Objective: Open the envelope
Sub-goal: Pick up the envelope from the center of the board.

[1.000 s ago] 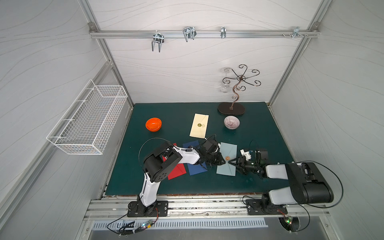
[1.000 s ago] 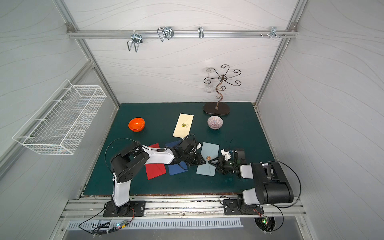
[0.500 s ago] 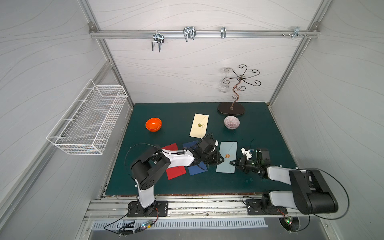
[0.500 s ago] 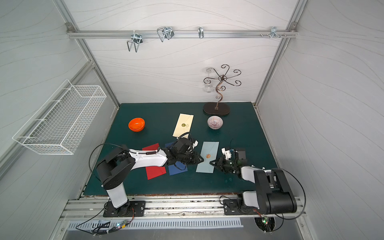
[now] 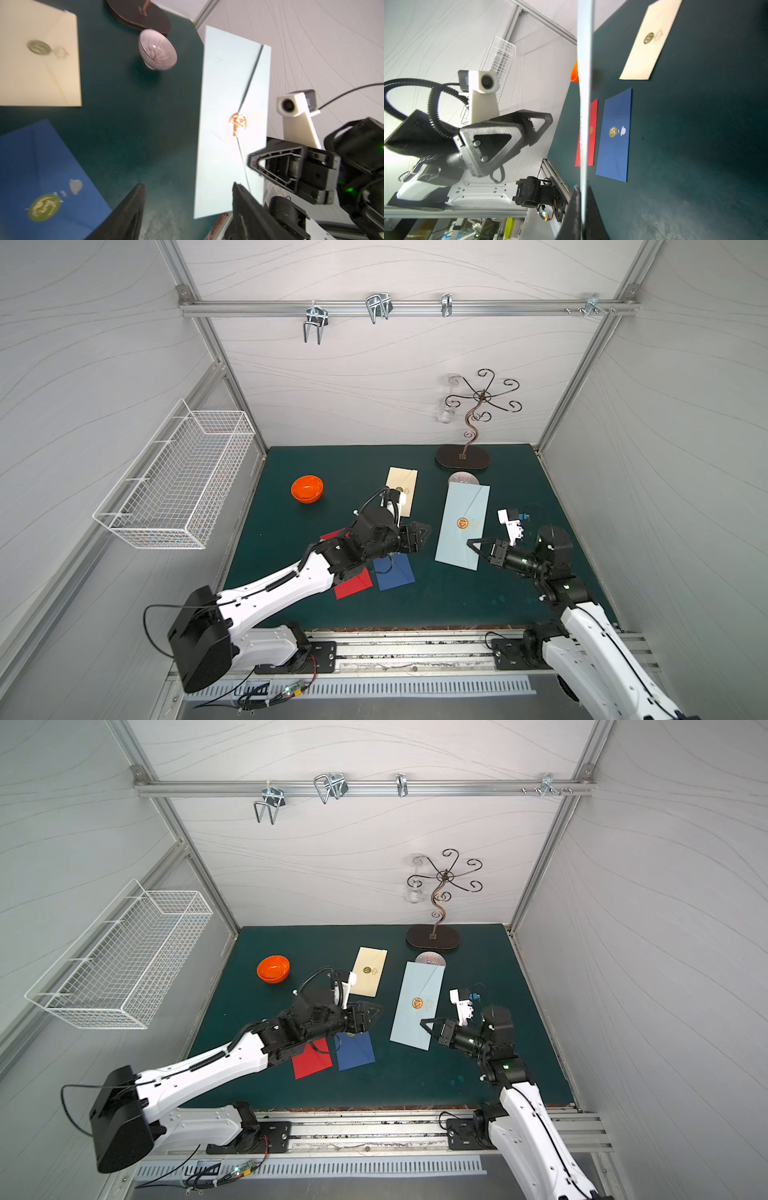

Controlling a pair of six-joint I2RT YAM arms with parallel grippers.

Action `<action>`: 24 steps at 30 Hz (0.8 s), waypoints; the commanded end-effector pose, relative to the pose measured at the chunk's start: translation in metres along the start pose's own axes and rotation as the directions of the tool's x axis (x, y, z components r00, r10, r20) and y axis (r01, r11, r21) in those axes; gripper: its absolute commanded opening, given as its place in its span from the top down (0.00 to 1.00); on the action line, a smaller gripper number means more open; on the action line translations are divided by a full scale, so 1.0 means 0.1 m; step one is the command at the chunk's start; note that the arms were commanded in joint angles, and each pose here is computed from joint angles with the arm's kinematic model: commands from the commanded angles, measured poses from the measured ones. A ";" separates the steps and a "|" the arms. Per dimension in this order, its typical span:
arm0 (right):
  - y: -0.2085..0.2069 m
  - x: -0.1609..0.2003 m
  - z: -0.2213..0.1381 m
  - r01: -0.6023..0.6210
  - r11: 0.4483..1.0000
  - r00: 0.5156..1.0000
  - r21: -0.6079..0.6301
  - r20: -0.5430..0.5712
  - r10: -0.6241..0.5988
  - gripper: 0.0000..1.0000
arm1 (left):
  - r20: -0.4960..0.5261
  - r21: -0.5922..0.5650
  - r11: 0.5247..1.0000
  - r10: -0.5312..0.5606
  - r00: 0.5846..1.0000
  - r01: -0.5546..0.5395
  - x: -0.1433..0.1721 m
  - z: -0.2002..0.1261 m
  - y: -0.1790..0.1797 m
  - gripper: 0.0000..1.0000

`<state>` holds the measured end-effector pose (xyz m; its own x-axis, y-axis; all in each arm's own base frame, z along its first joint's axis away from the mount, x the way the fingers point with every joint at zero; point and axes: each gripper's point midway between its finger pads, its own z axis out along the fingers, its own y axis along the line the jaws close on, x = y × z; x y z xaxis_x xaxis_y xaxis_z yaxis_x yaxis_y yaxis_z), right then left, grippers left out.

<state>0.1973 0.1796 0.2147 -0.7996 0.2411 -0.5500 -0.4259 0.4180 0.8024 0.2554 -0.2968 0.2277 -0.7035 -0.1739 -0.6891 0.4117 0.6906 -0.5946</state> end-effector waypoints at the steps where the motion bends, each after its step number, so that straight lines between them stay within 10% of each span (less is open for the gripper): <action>1: 0.14 0.01 -0.01 0.058 0.998 0.998 -0.002 -0.022 -0.058 0.96 | 0.134 -0.052 0.998 0.045 0.990 -0.038 -0.20 -0.14 0.14 0.28; 7: 0.49 0.01 0.07 0.168 0.982 0.981 -0.085 -0.087 -0.175 0.96 | 0.245 0.019 0.999 0.033 0.969 -0.039 -0.33 -0.41 0.19 0.24; 24: 0.83 0.13 0.40 0.269 0.939 0.941 -0.214 -0.150 -0.304 0.97 | 0.103 0.450 0.892 -0.095 0.990 0.039 -0.57 -0.54 -0.19 0.28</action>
<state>0.1692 0.2455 0.2390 -0.7362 -0.0557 -0.6745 -0.6498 0.3366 0.6815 0.2618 -0.2503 0.2553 -0.7097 -0.3065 -0.6343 0.4944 0.4246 -0.7584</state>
